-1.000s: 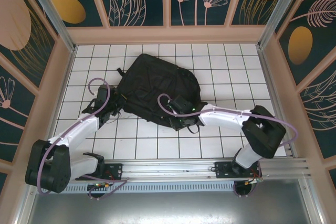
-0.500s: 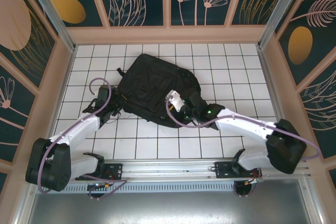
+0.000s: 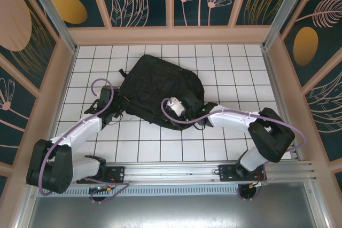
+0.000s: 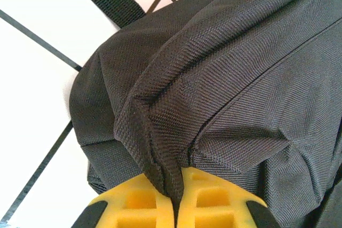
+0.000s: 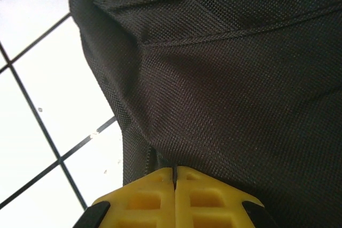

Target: Pack books, pencil case, and school supplies into a backpack

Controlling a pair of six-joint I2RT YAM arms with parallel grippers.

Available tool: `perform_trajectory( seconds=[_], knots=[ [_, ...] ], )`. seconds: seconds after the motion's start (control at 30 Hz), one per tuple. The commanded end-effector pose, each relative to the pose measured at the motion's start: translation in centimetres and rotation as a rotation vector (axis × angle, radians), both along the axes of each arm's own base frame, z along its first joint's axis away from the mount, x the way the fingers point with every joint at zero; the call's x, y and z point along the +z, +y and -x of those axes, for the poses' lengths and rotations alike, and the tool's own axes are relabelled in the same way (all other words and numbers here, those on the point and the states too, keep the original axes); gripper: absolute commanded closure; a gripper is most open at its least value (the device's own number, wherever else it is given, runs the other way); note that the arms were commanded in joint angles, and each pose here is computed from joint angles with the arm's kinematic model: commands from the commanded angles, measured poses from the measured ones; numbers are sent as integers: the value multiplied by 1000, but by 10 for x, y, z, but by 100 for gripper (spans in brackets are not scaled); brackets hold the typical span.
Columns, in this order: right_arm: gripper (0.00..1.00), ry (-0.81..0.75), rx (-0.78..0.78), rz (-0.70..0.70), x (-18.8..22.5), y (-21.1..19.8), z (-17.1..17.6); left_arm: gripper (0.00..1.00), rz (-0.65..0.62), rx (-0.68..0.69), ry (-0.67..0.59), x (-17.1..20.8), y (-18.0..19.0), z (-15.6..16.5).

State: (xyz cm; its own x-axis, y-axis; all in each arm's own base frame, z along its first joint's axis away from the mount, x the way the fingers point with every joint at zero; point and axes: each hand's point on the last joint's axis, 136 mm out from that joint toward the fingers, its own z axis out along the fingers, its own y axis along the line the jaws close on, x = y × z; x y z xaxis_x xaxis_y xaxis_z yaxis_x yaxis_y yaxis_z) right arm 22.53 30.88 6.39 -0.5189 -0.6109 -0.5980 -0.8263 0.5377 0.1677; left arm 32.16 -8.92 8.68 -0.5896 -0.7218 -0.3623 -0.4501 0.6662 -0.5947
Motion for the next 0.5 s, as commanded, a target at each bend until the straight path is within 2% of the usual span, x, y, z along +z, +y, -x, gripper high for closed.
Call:
perform_trajectory(
  seconds=[0.0, 0.07, 0.17, 0.23, 0.27, 0.33, 0.47],
  knots=[
    [88, -48, -63, 33, -4, 0, -20, 100, -35, -3, 48, -10, 4, 6],
    [86, -67, -63, 21, -2, 4, -24, 100, -31, -3, 53, -11, 4, 6],
    [77, -101, -24, 6, 2, 11, -21, 100, -27, -6, 57, -13, 3, 7],
    [75, -92, -6, 35, -4, 11, -15, 100, -27, -4, 60, -13, 3, 7],
    [77, -71, -10, 40, -6, 9, -13, 100, -28, -4, 62, -13, 3, 7],
    [88, -31, -15, 19, -4, 6, -5, 100, -33, 0, 60, -11, 5, 7],
    [100, -20, -69, -70, 16, -7, 9, 100, -39, 6, 55, -9, 6, 6]
  ],
)
